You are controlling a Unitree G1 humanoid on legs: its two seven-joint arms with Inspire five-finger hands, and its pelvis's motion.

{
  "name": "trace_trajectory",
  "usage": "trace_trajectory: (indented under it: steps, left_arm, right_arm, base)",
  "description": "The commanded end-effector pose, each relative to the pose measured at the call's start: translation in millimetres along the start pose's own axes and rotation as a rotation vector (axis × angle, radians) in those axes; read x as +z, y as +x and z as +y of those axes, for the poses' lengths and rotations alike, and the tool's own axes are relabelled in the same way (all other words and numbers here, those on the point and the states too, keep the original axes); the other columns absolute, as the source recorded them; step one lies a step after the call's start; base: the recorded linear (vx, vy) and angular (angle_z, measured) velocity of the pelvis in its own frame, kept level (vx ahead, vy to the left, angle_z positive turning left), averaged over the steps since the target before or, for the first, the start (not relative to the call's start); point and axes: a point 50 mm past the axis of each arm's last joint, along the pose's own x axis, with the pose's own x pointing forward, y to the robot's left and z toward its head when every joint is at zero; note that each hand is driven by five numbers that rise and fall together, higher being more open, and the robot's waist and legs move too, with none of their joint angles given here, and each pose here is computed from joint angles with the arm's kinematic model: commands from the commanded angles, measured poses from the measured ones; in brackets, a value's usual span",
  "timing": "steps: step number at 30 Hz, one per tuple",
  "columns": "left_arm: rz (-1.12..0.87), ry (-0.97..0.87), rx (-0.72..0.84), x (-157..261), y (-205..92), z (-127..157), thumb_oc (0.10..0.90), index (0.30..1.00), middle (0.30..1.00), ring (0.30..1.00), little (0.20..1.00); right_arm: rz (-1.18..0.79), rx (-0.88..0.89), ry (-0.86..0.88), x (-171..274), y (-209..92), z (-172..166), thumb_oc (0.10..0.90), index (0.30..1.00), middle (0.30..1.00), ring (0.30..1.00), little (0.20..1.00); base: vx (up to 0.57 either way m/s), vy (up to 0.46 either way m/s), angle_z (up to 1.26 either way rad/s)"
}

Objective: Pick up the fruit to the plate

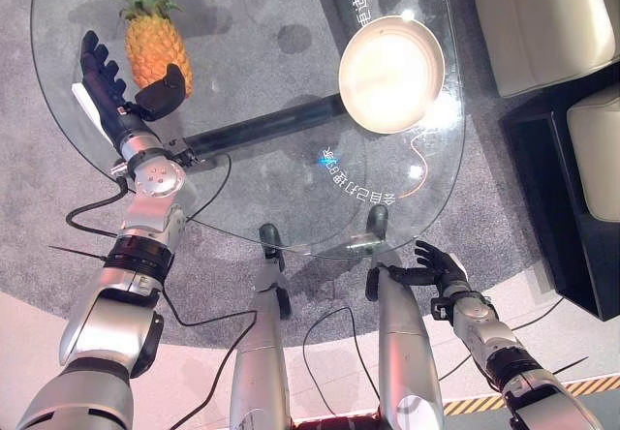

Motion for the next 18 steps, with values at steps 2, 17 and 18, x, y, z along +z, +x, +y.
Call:
trace_trajectory:
  steps: [2, 17, 18]
  left_arm:
    - [-0.153, -0.009, 0.126, 45, 25, 22, 0.8, 0.9, 0.9, 0.9, 0.9]
    - [-0.076, 0.068, 0.132, 35, 34, 26, 0.8, 0.9, 0.9, 0.9, 0.9]
    - [-0.074, 0.065, 0.131, 35, 34, 25, 0.8, 0.9, 0.9, 0.9, 0.9]
  right_arm:
    - [0.197, -0.024, -0.081, -57, -21, -9, 0.8, 0.9, 0.9, 0.9, 0.9]
    - [0.185, -0.015, -0.088, -55, -20, -6, 0.8, 0.9, 0.9, 0.9, 0.9]
    - [0.184, -0.015, -0.087, -55, -20, -6, 0.8, 0.9, 0.9, 0.9, 0.9]
  base:
    - [0.03, 0.001, -0.01]
    - [0.01, 0.003, 0.0]
    - [0.0, 0.0, 0.0]
